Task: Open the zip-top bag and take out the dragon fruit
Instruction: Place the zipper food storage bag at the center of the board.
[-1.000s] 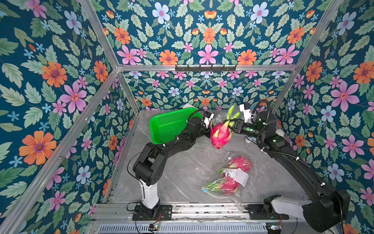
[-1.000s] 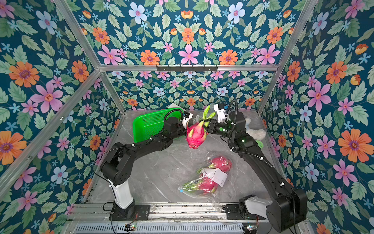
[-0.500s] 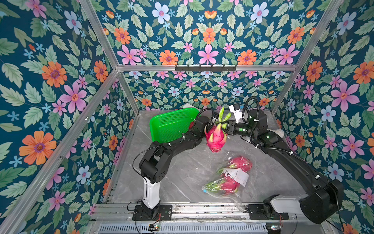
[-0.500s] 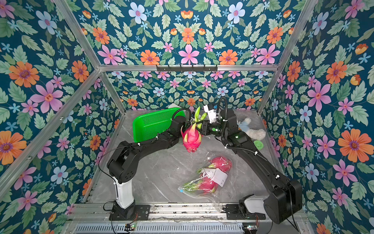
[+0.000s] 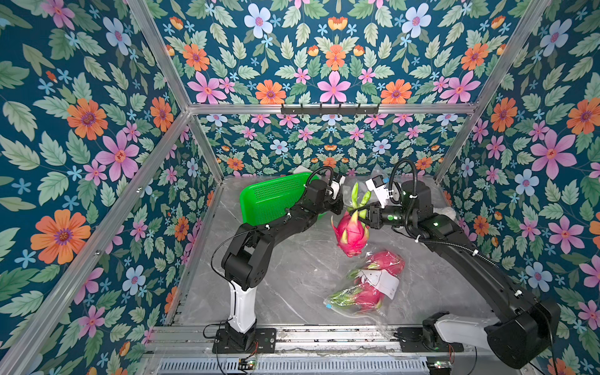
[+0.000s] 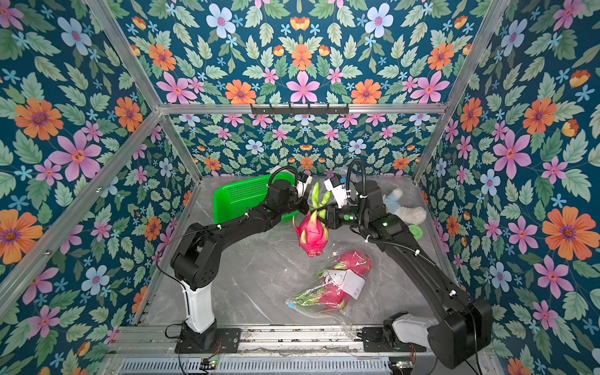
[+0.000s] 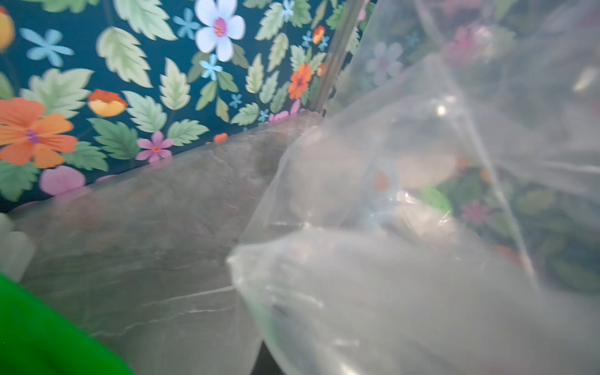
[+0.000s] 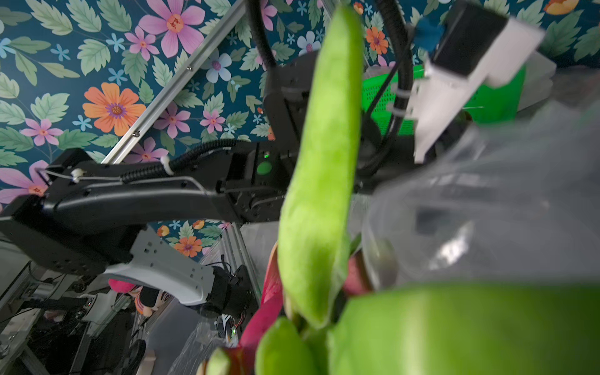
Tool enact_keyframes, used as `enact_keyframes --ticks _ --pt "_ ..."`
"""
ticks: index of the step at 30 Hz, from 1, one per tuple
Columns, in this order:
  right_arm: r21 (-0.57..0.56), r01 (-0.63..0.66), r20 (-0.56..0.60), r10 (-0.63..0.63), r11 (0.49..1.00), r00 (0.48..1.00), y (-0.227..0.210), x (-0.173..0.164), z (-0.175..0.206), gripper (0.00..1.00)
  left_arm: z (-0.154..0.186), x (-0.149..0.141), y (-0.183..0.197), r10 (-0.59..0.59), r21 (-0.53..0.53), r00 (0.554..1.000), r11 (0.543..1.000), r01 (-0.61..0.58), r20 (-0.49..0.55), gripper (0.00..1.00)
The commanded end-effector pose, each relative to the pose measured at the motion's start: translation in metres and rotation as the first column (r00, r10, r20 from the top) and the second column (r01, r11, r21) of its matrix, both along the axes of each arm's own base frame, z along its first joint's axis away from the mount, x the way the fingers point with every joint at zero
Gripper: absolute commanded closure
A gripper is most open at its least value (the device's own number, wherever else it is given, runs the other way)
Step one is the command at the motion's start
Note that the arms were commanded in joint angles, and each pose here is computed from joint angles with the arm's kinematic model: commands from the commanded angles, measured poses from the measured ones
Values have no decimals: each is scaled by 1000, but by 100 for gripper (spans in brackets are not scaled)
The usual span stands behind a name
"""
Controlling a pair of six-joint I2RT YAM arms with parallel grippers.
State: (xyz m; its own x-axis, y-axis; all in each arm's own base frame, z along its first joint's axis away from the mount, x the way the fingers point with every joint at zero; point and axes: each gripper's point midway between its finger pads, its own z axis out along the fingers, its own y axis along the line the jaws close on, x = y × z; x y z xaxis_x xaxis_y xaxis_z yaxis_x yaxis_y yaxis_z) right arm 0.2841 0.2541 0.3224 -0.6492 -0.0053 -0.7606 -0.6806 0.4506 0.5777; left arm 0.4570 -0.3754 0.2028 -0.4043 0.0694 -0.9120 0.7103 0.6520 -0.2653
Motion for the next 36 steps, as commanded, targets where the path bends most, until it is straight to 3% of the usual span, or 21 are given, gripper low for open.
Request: enact_keyframes --ticks 1,14,20,26,31,33,36 --pt "38 -58 53 56 998 997 1 -15 10 100 -13 12 9 45 30 998 999 -43 -54 100" --pt "53 37 85 -42 998 995 -9 -10 14 100 -33 10 -7 -6 -5 990 1000 5 -143 100" --pt "92 68 126 -79 993 989 -7 3 28 100 -43 -15 -18 -54 -43 979 998 46 -195 100" --pt "148 70 167 -95 987 981 -3 13 47 100 -57 -62 -29 -97 -60 969 995 85 -227 100" --pt "167 103 185 -134 981 974 -5 20 58 100 -54 -66 -22 -75 -65 974 996 62 -215 100" --pt "175 124 199 -159 977 967 -8 22 62 100 -49 -65 -21 -70 -51 977 997 61 -200 94" --pt "189 165 220 -206 968 954 -14 26 68 100 -36 -63 -19 -61 -39 983 998 55 -174 67"
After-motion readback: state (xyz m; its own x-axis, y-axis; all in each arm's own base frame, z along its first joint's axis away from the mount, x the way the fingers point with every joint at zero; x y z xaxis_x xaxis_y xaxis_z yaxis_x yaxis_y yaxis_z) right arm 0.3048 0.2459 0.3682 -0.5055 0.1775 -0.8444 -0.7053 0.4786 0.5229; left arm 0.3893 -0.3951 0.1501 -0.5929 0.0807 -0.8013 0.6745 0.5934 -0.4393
